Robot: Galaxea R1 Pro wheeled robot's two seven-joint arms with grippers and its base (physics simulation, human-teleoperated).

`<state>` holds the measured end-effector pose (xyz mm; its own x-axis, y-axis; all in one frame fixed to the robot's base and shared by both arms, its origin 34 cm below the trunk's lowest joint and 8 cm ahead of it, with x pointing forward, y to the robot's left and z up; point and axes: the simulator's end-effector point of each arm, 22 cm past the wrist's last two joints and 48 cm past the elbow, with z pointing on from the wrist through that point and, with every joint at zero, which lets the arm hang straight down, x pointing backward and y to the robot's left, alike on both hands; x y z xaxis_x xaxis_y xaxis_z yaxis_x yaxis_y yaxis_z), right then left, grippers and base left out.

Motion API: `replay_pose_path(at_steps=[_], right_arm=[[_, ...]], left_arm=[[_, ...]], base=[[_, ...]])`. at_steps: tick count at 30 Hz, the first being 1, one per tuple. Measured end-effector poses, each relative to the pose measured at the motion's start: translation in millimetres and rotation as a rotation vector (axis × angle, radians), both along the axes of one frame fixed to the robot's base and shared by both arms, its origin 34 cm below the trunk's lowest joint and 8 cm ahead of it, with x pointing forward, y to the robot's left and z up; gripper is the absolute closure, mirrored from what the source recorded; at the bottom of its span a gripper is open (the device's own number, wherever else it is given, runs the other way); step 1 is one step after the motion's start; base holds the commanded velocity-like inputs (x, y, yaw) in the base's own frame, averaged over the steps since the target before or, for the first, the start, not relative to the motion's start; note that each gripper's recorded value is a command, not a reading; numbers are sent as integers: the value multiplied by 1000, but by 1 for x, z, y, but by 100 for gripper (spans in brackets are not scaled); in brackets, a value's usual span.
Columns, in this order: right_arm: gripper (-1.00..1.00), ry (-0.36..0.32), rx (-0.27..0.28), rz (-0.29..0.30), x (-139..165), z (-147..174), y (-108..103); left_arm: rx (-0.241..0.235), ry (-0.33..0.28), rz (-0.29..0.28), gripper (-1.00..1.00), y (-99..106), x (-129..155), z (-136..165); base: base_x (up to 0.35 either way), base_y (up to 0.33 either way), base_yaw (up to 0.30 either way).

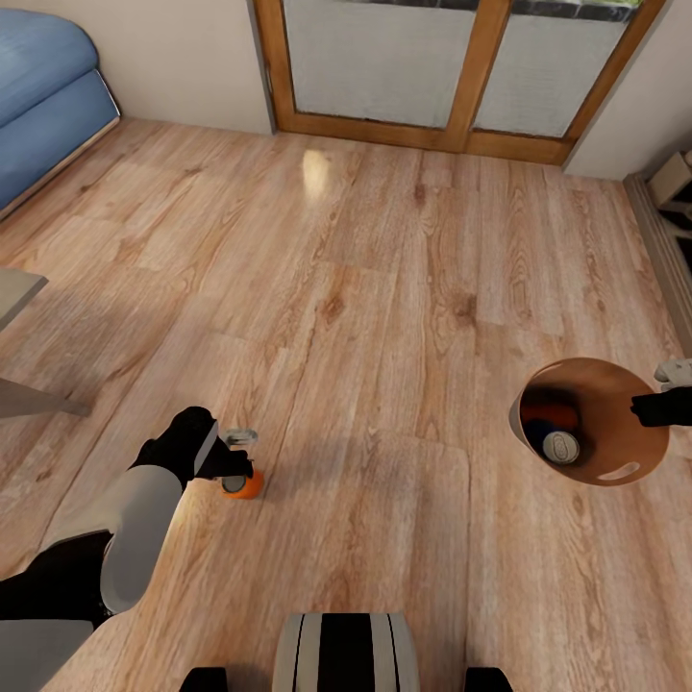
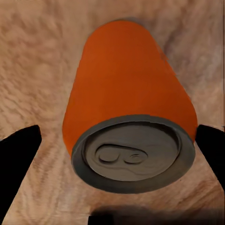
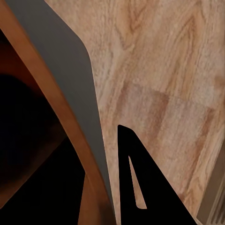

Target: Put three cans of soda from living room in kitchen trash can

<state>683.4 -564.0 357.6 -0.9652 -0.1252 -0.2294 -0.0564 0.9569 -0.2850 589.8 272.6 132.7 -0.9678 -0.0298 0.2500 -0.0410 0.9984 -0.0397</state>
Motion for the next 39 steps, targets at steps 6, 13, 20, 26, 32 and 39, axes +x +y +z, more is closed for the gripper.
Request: replay_pose_path(at_steps=[6,13,20,26,32,39], right_arm=[[100,-1,1,0,0,0,0],[100,-21,0,2,3,12,1],[100,-49,-1,3,7,30,1],[100,-73,-1,5,10,45,1],[100,-97,-2,5,12,61,1],[100,-126,-2,4,14,79,1]], left_arm=[[4,-22,-25,100,-1,4,-1],[12,-42,-33,100,0,11,7],[13,-70,-34,100,1,21,23],[13,-93,-34,100,0,29,36],[15,-117,-35,100,1,37,50],[15,-145,-34,100,1,46,66]], base=[[0,0,0],[0,0,0],[0,0,0],[0,0,0],[0,0,0],[0,0,0]])
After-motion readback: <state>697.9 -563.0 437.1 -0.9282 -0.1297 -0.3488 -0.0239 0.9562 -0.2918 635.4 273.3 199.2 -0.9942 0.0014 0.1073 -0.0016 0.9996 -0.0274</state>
